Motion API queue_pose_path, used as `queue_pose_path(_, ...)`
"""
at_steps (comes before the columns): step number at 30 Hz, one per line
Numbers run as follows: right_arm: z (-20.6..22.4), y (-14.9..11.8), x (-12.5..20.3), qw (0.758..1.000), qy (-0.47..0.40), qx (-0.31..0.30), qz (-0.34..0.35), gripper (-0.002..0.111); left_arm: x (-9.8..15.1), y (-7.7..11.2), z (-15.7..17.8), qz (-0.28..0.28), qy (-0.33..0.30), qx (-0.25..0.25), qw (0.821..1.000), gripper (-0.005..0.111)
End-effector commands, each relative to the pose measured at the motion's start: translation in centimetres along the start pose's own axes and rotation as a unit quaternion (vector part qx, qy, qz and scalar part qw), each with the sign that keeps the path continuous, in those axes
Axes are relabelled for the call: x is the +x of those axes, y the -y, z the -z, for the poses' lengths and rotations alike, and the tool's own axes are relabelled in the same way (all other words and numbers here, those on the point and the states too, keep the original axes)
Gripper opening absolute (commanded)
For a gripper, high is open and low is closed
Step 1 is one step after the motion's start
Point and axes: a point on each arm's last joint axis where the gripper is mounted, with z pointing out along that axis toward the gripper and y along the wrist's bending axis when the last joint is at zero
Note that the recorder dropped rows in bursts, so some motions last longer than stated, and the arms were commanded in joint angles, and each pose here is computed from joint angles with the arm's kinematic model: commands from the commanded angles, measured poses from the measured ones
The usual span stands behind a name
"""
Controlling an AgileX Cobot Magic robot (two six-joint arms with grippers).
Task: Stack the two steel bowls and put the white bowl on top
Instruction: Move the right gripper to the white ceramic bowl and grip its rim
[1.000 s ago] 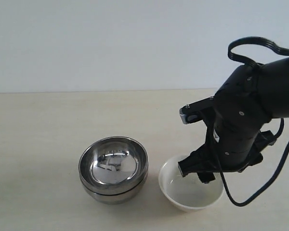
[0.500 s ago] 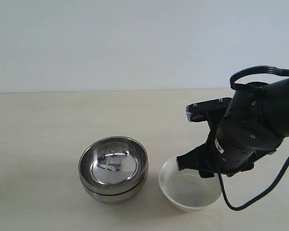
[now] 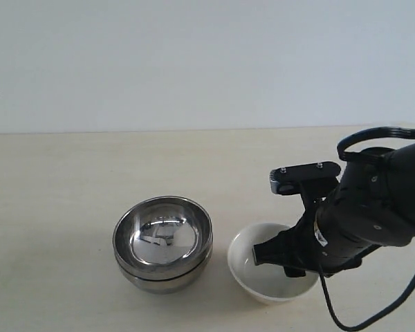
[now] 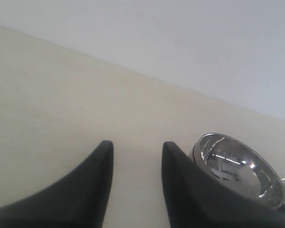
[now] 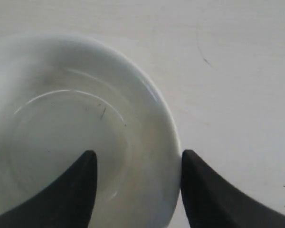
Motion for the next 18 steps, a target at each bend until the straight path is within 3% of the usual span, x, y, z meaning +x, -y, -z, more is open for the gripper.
queue_pose_path(1,-0.1,0.3,0.3,1.0,0.005,-0.01,-0.013,0.047,0.1,0.0,0.0,0.001,0.002,-0.001,1.0,0.032)
queue_pose_path(3,-0.1,0.2,0.4,1.0,0.003,-0.01,-0.014,0.043,0.1,0.0,0.0,0.001,0.002,-0.001,1.0,0.032)
queue_pose_path(7,-0.1,0.2,0.4,1.0,0.004,-0.01,-0.013,0.012,0.1,0.0,0.0,0.001,0.002,-0.001,1.0,0.032)
queue_pose_path(8,-0.1,0.3,0.3,1.0,0.007,-0.008,-0.005,-0.001,0.1,0.0,0.0,0.001,0.002,-0.001,1.0,0.032)
queue_pose_path(18,2.0,0.7,-0.5,0.999,0.044,-0.007,0.01,0.0,0.1,0.0,0.0,0.001,0.002,-0.001,1.0,0.032)
